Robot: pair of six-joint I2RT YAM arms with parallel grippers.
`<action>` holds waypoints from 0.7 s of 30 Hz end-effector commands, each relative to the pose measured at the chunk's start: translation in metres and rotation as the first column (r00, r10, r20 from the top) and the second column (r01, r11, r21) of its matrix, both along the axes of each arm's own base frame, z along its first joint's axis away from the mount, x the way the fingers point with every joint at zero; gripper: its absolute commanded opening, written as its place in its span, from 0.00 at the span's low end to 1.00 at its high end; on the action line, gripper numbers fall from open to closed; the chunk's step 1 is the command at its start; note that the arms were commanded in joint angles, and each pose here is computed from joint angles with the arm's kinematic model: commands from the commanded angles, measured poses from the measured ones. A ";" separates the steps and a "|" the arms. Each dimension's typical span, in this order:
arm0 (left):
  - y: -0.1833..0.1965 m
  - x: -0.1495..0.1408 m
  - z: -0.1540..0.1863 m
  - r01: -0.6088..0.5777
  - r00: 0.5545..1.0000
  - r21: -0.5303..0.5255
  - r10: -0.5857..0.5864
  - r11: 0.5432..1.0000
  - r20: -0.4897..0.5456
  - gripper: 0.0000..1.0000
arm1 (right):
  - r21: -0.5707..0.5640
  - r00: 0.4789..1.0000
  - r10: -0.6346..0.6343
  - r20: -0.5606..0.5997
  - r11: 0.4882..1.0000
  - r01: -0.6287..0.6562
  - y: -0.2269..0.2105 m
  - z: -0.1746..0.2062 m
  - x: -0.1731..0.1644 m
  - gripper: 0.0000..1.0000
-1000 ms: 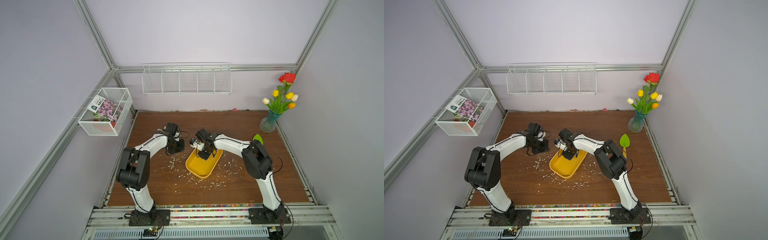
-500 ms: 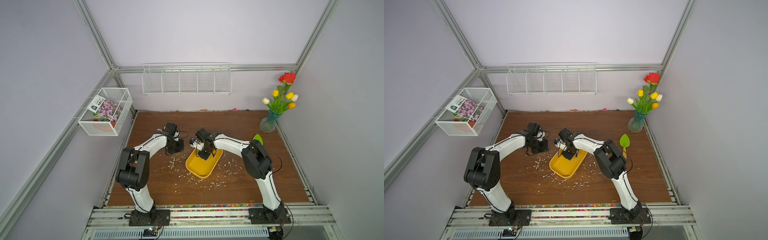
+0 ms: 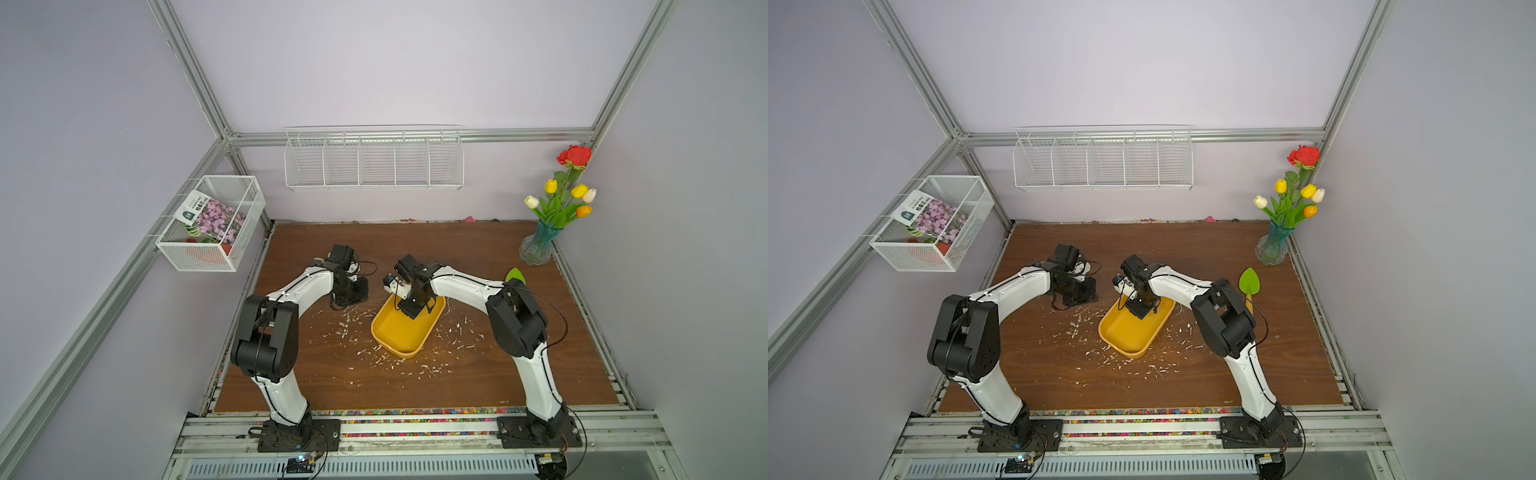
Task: Take out the screws from the storage box
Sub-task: Pick up the screw from the storage box, then place the screw at the center of the board.
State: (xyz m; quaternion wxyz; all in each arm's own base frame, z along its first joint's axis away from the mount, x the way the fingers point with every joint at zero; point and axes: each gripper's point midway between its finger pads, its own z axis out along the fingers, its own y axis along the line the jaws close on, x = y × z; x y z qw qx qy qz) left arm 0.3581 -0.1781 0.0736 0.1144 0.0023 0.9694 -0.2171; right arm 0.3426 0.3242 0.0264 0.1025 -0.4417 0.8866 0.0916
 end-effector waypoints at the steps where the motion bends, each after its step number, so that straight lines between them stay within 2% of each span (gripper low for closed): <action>1: -0.004 0.011 0.033 0.008 0.997 -0.042 -0.004 0.999 0.074 0.00 | 0.052 0.999 -0.050 0.016 0.997 0.049 -0.009 0.038 0.000 0.00; 7: -0.019 0.014 0.049 0.042 0.994 -0.094 -0.032 0.995 0.108 0.00 | 0.144 0.989 -0.135 0.052 0.981 0.127 -0.029 0.084 -0.004 0.00; 11: -0.042 0.012 0.068 0.128 0.975 -0.061 -0.114 0.990 0.189 0.00 | 0.177 0.977 -0.203 0.059 0.966 0.190 -0.051 0.110 -0.011 0.00; 13: -0.062 0.009 0.080 0.189 0.957 -0.057 -0.171 0.980 0.232 0.04 | 0.191 0.967 -0.248 0.058 0.954 0.233 -0.069 0.120 -0.018 0.00; 16: -0.088 0.003 0.092 0.279 0.925 -0.060 -0.251 0.958 0.286 0.12 | 0.175 0.950 -0.308 0.045 0.939 0.296 -0.098 0.115 -0.031 0.00; 21: -0.117 -0.006 0.088 0.368 0.888 -0.020 -0.345 0.930 0.305 0.11 | 0.116 0.925 -0.379 0.001 0.919 0.376 -0.133 0.087 -0.057 0.00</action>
